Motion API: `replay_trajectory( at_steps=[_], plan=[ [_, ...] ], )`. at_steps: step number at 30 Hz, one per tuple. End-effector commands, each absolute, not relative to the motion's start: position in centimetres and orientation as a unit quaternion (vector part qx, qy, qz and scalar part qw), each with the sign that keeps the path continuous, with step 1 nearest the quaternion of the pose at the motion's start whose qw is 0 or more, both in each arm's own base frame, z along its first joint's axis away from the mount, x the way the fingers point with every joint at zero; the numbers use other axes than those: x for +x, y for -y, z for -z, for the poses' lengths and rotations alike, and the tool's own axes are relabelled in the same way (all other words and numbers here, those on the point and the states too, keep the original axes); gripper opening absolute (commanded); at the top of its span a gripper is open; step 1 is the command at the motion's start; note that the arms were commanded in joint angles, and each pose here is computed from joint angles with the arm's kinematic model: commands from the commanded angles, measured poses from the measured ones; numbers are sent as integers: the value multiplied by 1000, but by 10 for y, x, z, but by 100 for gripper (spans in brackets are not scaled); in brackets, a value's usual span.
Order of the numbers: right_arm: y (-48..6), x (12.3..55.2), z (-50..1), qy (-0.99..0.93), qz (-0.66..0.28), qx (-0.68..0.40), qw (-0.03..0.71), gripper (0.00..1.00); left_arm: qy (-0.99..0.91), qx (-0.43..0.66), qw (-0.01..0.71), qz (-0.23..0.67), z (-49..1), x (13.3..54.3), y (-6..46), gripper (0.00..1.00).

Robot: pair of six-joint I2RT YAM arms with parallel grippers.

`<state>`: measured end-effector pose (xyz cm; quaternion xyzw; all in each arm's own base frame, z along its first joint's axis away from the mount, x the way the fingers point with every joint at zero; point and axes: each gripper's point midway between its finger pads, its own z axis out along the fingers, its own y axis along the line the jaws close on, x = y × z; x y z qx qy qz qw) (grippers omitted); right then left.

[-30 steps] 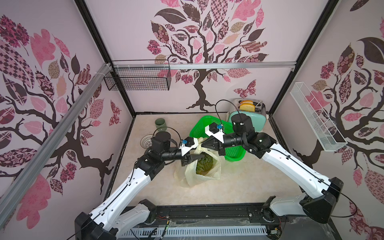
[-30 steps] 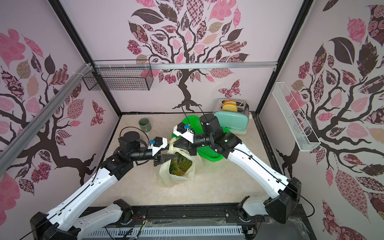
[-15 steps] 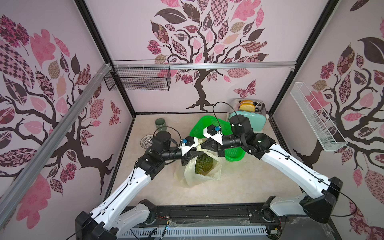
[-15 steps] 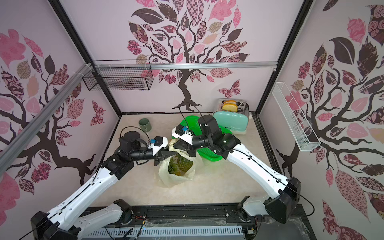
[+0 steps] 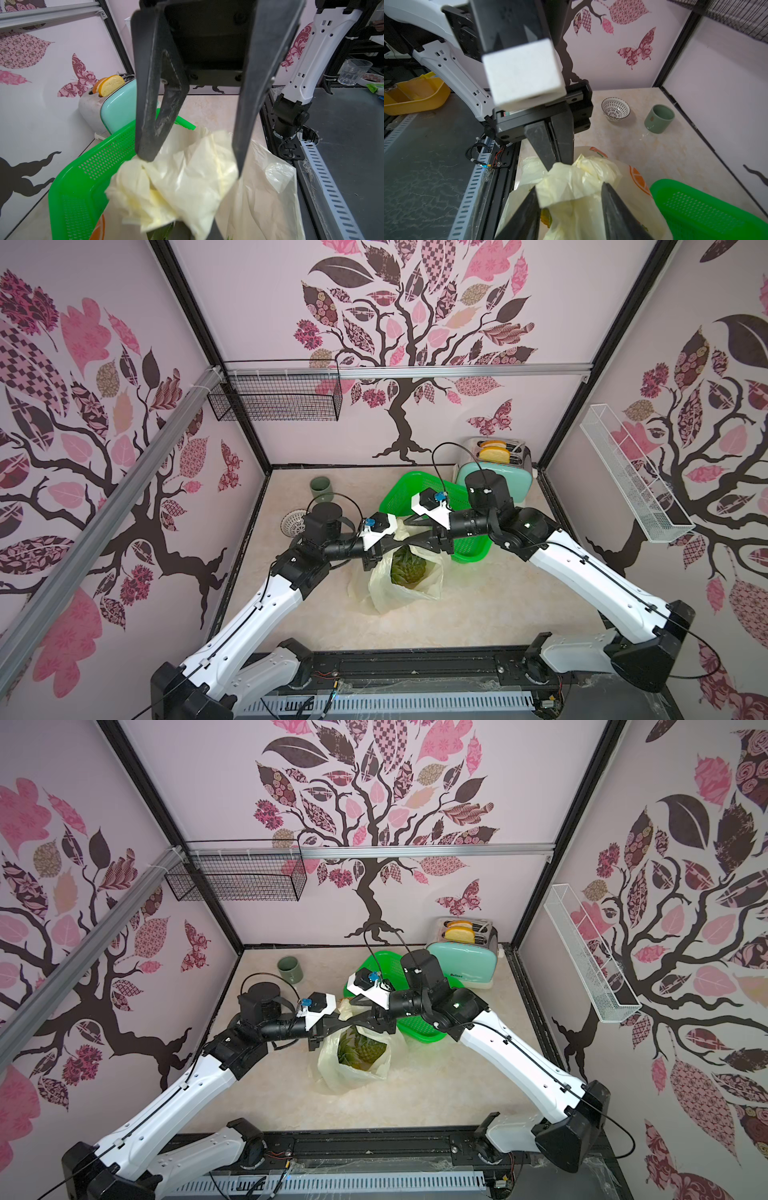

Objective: Place the pineapple into a plastic bag & tie a knot
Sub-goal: Cross the plastic bag at the center of the board.

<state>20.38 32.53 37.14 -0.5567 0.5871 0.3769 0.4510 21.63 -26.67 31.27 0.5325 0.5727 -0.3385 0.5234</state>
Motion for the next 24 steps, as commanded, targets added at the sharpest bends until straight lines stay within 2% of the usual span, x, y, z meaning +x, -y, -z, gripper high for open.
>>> replay_trajectory(
  at_steps=[1,6,13,20,24],
  plan=[
    [-306,196,-426,-568,-382,-511,519,56,-556,545,538,325,-320,218,267,0],
    [-295,217,-428,-637,-386,-444,498,57,-541,563,540,316,-320,216,268,0],
    [-310,224,-397,-691,-402,-443,407,60,-531,578,535,312,-317,214,269,0],
    [-323,227,-377,-725,-420,-439,324,59,-525,584,534,313,-315,214,271,0],
    [-324,228,-368,-738,-419,-433,304,57,-523,586,533,315,-316,214,274,0]
  ],
)
